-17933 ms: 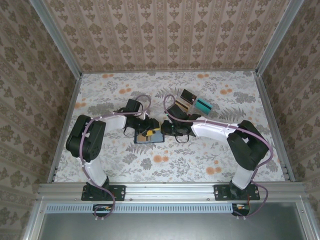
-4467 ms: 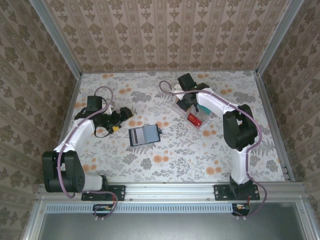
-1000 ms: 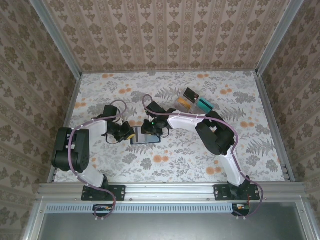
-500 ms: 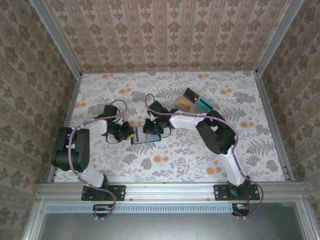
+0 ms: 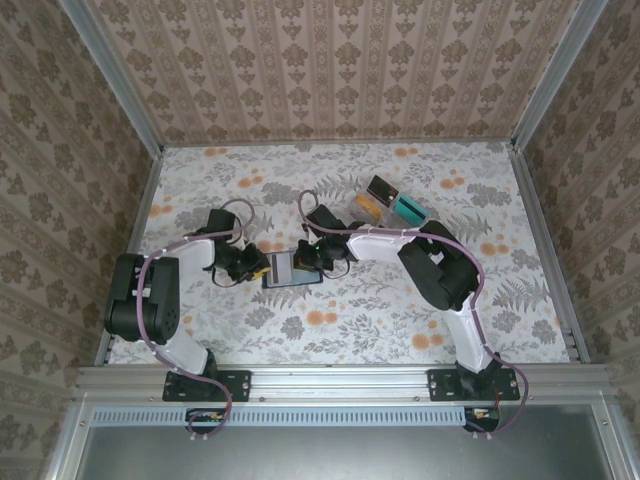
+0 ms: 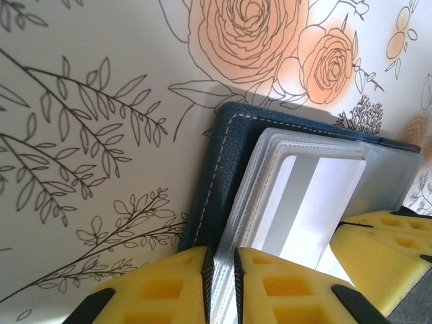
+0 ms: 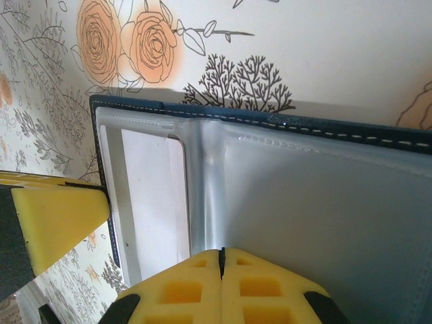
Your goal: Take the credit cards out of the card holder
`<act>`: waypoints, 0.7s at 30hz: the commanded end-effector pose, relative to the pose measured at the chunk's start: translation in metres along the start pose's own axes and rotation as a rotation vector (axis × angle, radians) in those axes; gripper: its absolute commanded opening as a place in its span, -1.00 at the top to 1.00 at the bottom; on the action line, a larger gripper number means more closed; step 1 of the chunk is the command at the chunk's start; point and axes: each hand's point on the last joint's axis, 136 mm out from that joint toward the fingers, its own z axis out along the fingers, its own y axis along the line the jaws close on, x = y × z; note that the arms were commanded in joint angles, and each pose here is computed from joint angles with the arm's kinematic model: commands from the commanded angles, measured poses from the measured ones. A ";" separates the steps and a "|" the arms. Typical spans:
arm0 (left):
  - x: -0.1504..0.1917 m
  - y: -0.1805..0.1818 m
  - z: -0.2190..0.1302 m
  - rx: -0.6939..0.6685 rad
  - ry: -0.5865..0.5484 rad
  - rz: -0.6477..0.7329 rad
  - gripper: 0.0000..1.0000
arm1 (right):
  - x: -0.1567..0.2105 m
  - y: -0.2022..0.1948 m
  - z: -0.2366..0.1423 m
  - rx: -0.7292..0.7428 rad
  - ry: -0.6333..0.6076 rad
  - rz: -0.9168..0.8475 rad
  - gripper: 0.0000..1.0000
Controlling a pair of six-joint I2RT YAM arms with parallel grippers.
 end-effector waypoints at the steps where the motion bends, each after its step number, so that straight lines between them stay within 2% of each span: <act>1: -0.002 -0.002 -0.001 -0.015 0.008 0.023 0.63 | -0.005 0.012 -0.010 -0.042 -0.014 -0.005 0.88; 5: -0.001 -0.002 0.001 -0.013 0.017 0.020 0.67 | -0.002 0.021 -0.007 -0.082 0.017 -0.010 0.69; 10: 0.000 -0.007 0.001 0.013 0.027 0.033 0.70 | 0.000 0.019 -0.003 -0.087 0.034 0.002 0.59; 21: -0.005 -0.026 -0.010 0.069 0.000 0.055 0.72 | 0.003 0.016 0.004 -0.086 0.055 0.014 0.64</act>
